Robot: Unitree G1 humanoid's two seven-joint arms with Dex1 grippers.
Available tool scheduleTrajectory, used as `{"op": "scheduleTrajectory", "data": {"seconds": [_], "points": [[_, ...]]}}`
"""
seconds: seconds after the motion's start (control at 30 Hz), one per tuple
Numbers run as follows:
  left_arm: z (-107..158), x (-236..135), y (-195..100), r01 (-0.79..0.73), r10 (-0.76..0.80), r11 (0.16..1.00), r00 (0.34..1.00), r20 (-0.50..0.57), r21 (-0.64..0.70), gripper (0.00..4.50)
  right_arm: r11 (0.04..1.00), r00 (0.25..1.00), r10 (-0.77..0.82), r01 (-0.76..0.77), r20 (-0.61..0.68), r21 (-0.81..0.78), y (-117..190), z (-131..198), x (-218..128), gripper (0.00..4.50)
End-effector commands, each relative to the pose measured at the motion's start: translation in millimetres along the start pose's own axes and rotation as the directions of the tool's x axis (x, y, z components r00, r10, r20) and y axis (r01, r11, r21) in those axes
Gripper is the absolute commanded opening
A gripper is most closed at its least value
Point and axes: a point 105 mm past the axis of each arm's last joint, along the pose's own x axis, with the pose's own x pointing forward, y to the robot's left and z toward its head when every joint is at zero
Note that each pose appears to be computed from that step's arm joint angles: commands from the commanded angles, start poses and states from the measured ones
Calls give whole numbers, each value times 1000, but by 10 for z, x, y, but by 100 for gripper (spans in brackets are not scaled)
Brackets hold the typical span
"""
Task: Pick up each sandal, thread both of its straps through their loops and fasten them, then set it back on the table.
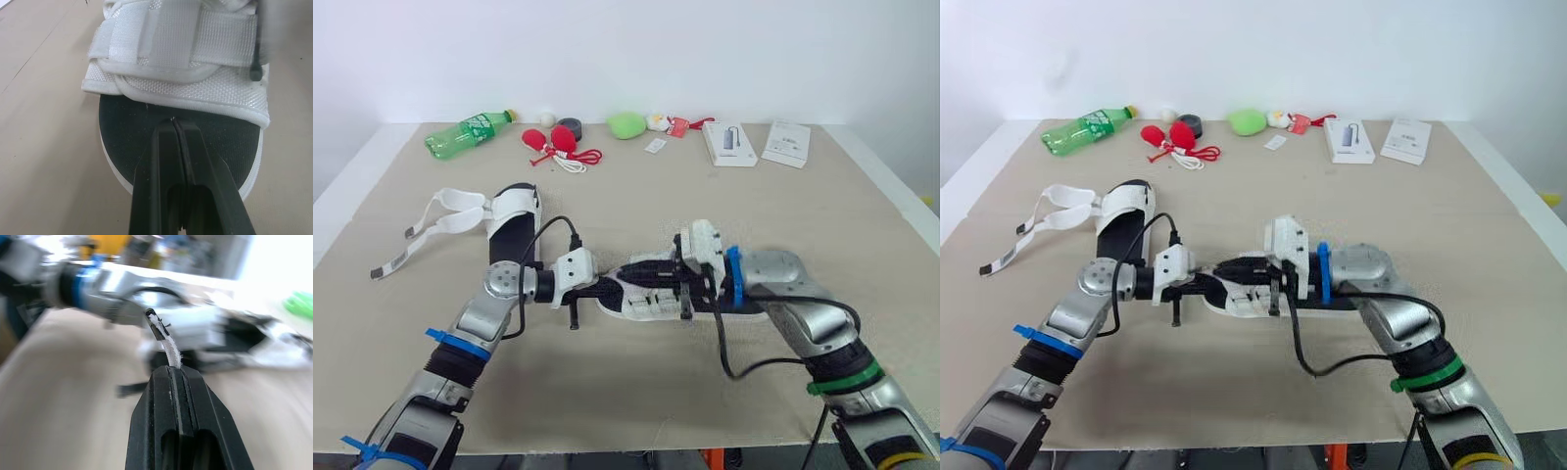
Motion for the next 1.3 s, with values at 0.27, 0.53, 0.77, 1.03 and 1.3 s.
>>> {"op": "scheduleTrajectory", "data": {"seconds": [0.27, 0.53, 0.77, 1.03, 1.3], "points": [[-135, 36, -104, 35, -36, 999, 998, -47, -32, 0, 981, 979, -171, 160, -106, -111, -380, -56, -165, 3], [-135, 32, -111, 38, -40, 999, 998, -49, -34, 0, 968, 958, -237, 219, -160, -122, -488, -174, -246, 3], [-132, 46, -120, 46, -47, 998, 998, -50, -33, 0, 958, 946, -276, 256, -171, -127, -539, -196, -304, 65], [-140, 40, -115, 54, -55, 998, 997, -57, -29, 0, 930, 961, -256, 216, -103, -297, -581, 139, -270, 342], [-125, 75, -115, 56, -57, 998, 997, -49, -27, 0, 969, 995, -1, -24, -104, -244, -388, 329, 22, 217]]}}
